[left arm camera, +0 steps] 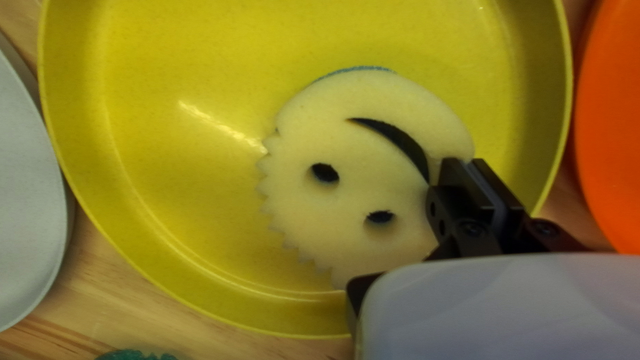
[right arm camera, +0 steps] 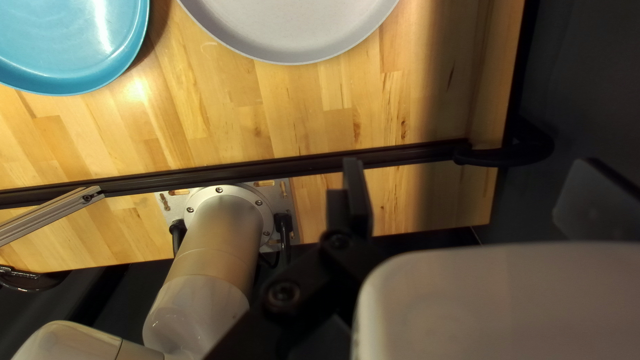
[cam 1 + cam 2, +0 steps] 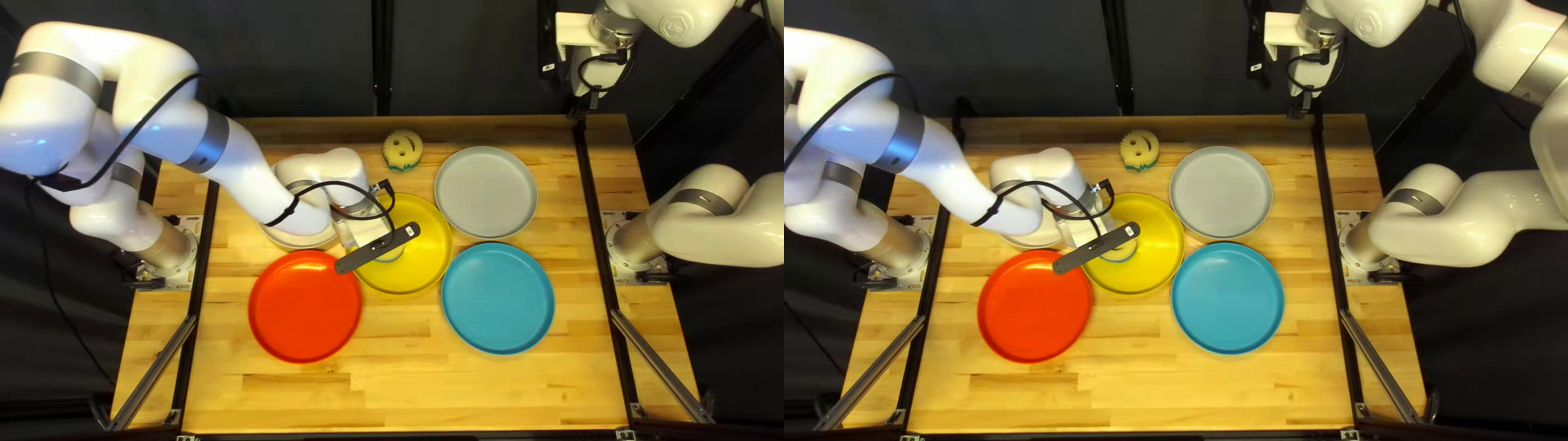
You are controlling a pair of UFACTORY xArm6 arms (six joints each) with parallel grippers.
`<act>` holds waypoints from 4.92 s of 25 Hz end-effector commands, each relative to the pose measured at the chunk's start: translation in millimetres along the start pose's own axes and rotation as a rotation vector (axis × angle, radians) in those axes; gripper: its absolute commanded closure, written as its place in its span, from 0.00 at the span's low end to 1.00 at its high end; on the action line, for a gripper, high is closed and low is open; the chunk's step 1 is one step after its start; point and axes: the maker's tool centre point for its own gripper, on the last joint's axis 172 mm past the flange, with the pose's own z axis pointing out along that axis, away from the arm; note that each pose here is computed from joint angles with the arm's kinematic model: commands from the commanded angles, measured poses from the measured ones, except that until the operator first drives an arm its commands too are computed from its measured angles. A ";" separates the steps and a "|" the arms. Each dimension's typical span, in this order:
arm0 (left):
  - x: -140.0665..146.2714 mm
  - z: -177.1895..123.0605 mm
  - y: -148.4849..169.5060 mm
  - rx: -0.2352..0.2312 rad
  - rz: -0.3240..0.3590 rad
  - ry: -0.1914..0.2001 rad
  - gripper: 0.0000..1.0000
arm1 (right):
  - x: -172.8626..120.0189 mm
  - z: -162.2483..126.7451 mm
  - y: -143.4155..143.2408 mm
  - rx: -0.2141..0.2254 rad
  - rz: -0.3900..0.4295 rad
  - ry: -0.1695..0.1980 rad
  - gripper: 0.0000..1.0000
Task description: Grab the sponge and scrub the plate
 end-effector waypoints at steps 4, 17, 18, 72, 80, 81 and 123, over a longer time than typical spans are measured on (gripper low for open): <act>3.8 0.2 -42.9 0.011 0.035 -0.003 1.00 | 0.0 0.0 0.0 0.000 0.000 0.000 0.00; -23.8 -14.5 16.6 -0.001 -0.009 -0.004 1.00 | 0.0 0.0 0.0 0.000 0.000 0.000 0.00; -27.6 -16.6 23.3 -0.001 -0.020 -0.004 1.00 | 0.0 0.0 0.0 0.000 0.000 0.000 0.00; 31.0 -1.9 15.8 0.006 0.023 0.003 1.00 | 0.0 0.0 0.0 0.000 0.000 0.000 0.00; 42.6 -5.7 -15.2 0.028 0.060 0.000 1.00 | 0.0 0.0 0.0 0.000 0.000 0.000 0.00; 47.2 -8.1 -12.1 0.034 0.067 -0.003 1.00 | 0.0 0.0 0.0 0.000 0.000 0.000 0.00; 199.8 -23.8 83.7 0.162 0.172 -0.009 0.00 | 0.0 0.0 0.0 0.000 0.000 0.000 0.00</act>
